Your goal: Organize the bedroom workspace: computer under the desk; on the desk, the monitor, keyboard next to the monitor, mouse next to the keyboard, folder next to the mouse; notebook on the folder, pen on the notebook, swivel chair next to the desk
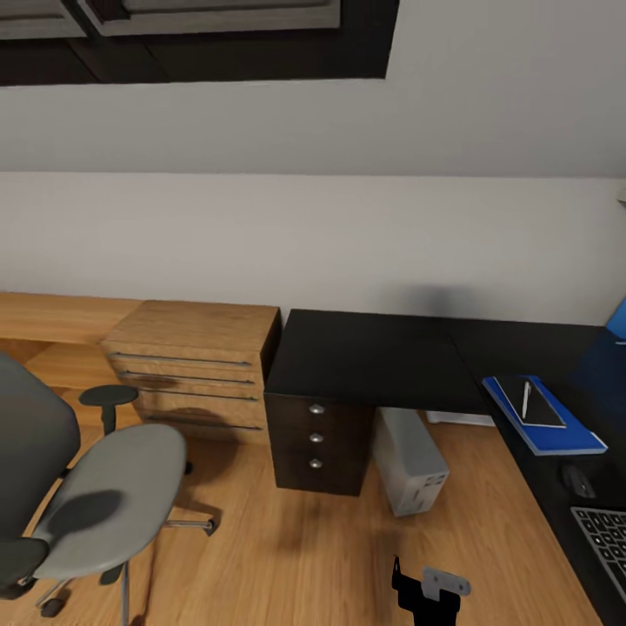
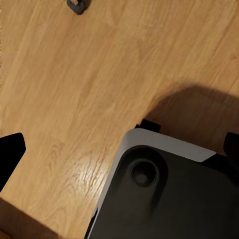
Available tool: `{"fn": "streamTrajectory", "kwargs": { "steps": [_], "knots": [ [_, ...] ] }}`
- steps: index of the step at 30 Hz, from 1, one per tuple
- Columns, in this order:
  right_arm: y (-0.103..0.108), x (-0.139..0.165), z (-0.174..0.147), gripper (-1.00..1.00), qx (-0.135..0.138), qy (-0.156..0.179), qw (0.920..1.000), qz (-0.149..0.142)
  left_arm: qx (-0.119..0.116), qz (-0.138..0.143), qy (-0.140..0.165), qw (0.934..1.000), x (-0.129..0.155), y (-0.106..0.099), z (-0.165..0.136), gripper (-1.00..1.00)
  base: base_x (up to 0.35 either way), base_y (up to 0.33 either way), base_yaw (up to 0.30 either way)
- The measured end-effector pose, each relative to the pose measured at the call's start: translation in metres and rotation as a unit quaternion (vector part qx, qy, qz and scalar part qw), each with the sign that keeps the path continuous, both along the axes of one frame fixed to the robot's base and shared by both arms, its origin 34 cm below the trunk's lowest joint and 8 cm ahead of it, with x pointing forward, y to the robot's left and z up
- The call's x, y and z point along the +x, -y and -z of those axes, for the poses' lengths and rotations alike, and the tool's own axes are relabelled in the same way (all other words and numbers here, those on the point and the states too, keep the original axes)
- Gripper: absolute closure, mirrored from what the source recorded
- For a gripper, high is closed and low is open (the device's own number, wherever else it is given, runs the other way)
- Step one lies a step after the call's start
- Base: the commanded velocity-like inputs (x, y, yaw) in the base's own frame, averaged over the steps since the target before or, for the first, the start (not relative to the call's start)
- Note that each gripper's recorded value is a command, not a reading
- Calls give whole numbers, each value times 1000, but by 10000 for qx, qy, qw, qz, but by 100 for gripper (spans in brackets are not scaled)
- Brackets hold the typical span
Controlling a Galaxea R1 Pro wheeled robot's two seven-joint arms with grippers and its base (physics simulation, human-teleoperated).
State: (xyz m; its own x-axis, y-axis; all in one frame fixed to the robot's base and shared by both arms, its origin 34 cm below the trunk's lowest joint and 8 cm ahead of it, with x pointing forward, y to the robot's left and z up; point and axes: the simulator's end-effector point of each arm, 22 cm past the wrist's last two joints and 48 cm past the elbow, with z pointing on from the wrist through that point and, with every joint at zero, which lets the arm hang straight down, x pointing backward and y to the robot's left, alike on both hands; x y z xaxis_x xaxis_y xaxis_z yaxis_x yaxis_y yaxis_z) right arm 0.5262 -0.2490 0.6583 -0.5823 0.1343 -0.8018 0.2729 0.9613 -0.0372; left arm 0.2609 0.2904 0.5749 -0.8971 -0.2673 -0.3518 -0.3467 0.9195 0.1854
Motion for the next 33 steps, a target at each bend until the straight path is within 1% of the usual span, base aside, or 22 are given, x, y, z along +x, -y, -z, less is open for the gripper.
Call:
{"fn": "streamTrajectory", "kwargs": {
  "steps": [14,23,30,33],
  "knots": [
    [0,2,-22,-100,-1,90,10000,-2,-9,-10,84,10000,3,1,-17,-100,0,0,160],
    [3,0,-33,-100,2,129,9999,61,-26,12,63,10000,0,3,-26,-100,0,0,29],
    [2,-3,-40,-100,6,126,9999,60,-31,17,53,10000,-3,3,-33,-100,0,0,5],
    [1,-3,-43,-100,7,131,9999,42,-17,-15,67,10000,-3,2,-36,-100,0,0,115]
  ]
}}
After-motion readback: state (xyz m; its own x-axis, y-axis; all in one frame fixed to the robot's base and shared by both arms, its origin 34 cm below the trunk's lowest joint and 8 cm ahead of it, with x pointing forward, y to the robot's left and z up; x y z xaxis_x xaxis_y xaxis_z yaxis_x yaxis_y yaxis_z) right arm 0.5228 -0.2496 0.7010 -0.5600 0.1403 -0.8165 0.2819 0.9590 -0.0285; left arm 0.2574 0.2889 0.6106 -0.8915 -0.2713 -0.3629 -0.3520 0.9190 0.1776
